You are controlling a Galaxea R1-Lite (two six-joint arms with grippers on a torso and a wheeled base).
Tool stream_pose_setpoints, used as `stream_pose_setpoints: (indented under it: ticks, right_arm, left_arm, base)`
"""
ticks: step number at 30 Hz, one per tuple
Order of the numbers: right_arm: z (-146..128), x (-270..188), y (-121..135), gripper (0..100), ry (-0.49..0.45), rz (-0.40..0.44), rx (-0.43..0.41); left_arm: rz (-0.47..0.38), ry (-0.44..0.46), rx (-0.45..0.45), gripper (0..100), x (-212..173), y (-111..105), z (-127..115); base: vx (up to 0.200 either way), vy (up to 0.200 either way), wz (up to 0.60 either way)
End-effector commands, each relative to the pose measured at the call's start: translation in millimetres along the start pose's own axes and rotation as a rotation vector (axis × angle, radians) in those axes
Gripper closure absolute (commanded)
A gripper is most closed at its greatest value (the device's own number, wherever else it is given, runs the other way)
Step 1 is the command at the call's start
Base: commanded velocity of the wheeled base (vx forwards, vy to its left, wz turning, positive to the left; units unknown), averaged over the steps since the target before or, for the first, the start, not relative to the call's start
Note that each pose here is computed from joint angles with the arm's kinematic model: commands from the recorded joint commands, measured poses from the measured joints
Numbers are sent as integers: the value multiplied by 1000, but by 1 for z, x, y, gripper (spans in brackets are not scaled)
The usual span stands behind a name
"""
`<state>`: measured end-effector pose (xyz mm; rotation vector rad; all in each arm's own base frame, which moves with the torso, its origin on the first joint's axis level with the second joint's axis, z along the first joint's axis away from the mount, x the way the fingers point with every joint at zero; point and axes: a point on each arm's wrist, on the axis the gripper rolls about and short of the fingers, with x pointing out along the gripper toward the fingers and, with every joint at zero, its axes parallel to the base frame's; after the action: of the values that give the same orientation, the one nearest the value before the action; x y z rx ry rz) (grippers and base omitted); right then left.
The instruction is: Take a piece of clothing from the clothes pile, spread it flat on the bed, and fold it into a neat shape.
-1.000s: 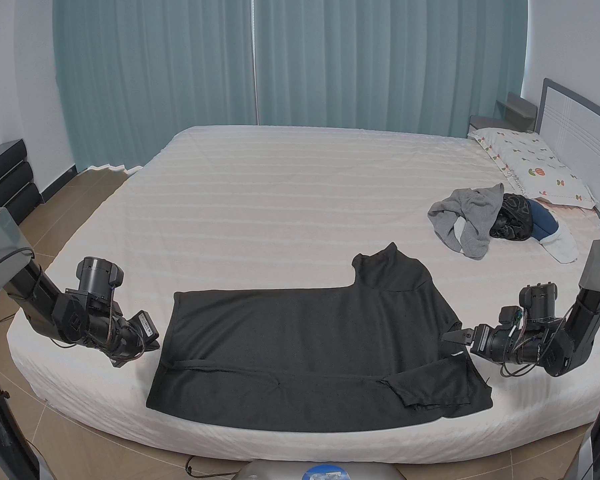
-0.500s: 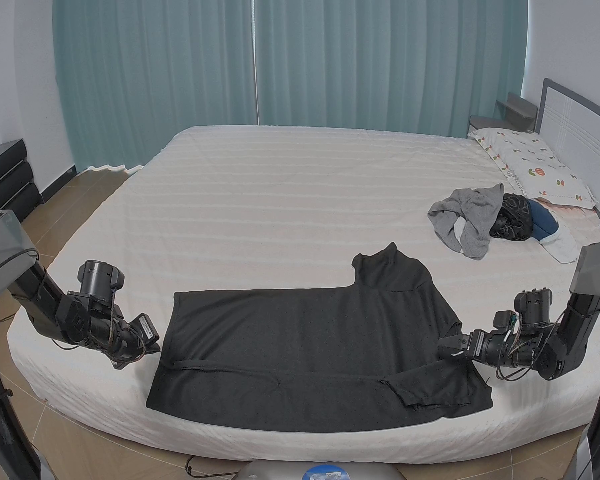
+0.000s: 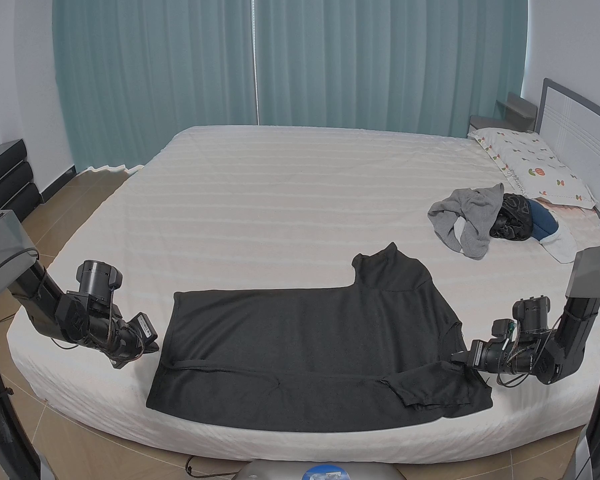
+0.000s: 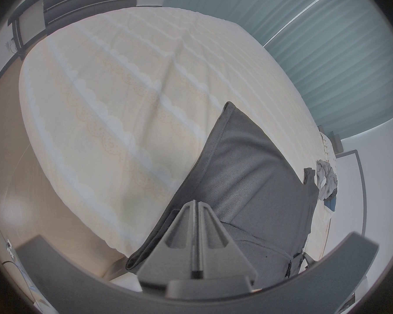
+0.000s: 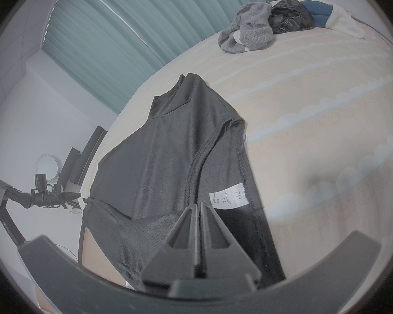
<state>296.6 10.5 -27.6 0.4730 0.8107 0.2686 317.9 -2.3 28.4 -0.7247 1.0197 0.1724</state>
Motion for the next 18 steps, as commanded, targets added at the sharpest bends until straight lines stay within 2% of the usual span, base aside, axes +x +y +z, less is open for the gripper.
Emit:
stream_pose_setpoints:
  ticks: [1, 11, 18]
  right_arm:
    - [2, -3, 0, 100, -11, 1, 3]
    - [11, -14, 3, 100, -90, 19, -8]
    - [17, -14, 2, 100, -150, 35, 40]
  left_arm:
    - [1, 1, -2, 100, 1, 1, 0]
    - [10, 11, -6, 100, 7, 3, 0]
    - [10, 12, -14, 100, 15, 1, 3]
  base:
    - [0, 0, 0]
    - [0, 0, 0]
    - [0, 0, 0]
